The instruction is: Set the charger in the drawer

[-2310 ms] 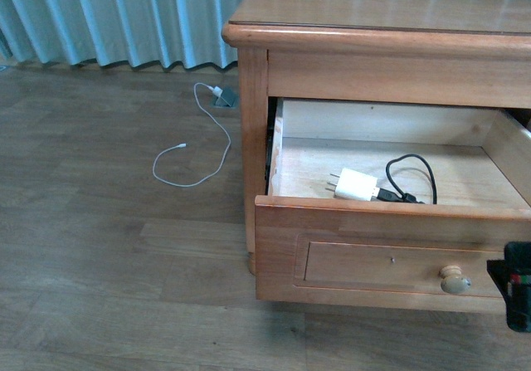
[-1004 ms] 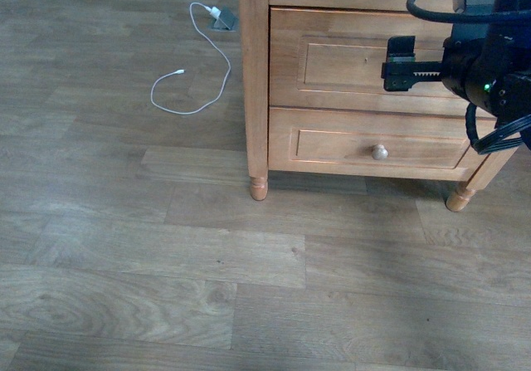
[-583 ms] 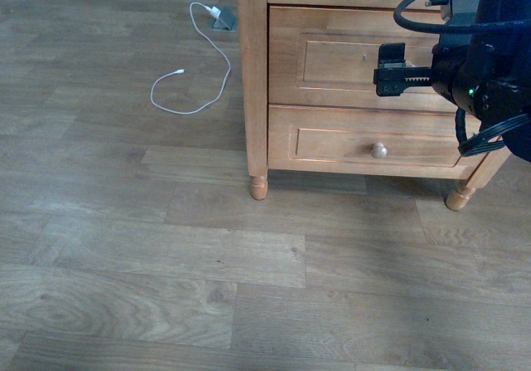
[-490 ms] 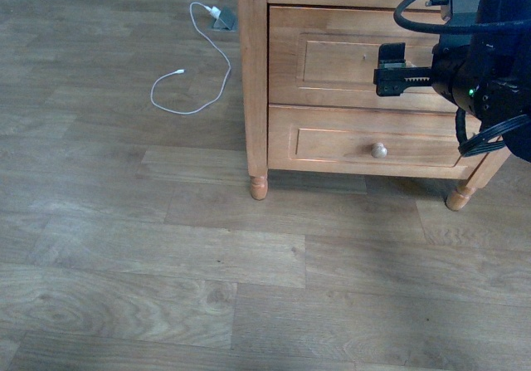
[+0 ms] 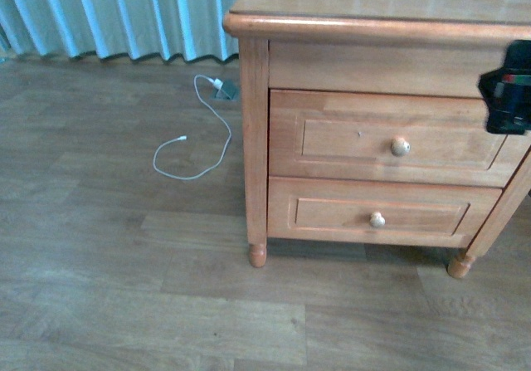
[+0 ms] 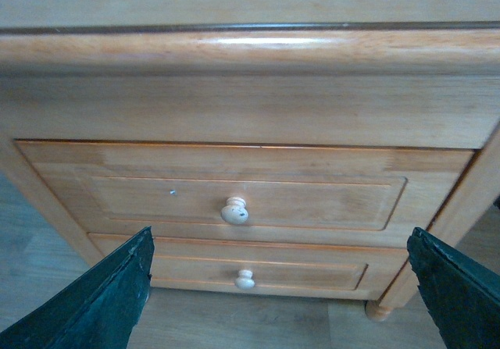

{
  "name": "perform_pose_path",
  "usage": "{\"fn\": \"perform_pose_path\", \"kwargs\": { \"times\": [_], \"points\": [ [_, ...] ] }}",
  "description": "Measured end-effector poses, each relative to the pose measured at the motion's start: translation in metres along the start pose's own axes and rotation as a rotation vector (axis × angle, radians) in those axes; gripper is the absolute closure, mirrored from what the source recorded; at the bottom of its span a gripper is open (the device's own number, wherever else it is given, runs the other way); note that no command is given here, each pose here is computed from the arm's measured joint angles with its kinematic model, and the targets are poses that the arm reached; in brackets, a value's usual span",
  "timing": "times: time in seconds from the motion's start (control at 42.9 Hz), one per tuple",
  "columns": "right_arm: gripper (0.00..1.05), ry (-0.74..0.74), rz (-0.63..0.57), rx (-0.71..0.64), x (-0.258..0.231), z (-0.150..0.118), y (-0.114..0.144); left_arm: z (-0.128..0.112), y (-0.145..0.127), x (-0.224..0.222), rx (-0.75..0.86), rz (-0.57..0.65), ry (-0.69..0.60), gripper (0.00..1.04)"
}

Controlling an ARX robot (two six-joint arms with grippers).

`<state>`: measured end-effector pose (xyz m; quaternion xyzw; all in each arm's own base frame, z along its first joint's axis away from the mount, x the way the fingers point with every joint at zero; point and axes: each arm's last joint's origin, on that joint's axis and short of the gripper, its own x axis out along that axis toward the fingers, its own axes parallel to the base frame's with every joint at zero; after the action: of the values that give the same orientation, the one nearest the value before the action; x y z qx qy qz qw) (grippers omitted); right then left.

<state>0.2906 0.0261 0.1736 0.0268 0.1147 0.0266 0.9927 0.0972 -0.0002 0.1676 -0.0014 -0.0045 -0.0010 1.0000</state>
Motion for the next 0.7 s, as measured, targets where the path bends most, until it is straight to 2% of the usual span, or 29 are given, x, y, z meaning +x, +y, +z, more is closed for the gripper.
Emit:
{"fn": "perform_pose_path", "kwargs": {
  "times": [0.21, 0.327, 0.537, 0.607, 0.7],
  "points": [
    [0.08, 0.005, 0.050, 0.097, -0.102, 0.009, -0.015, 0.000, 0.000, 0.000, 0.000, 0.000, 0.000, 0.06],
    [0.08, -0.012, 0.060, 0.130, -0.150, 0.005, -0.022, 0.000, 0.000, 0.000, 0.000, 0.000, 0.000, 0.06],
    [0.08, -0.047, 0.049, 0.132, -0.158, 0.005, -0.023, 0.000, 0.000, 0.000, 0.000, 0.000, 0.000, 0.06],
    [0.22, -0.184, -0.041, 0.042, -0.159, 0.000, -0.019, 0.000, 0.000, 0.000, 0.000, 0.000, 0.000, 0.06],
    [0.38, -0.230, -0.048, -0.011, -0.162, -0.006, -0.017, 0.000, 0.000, 0.000, 0.000, 0.000, 0.000, 0.06]
  ]
}}
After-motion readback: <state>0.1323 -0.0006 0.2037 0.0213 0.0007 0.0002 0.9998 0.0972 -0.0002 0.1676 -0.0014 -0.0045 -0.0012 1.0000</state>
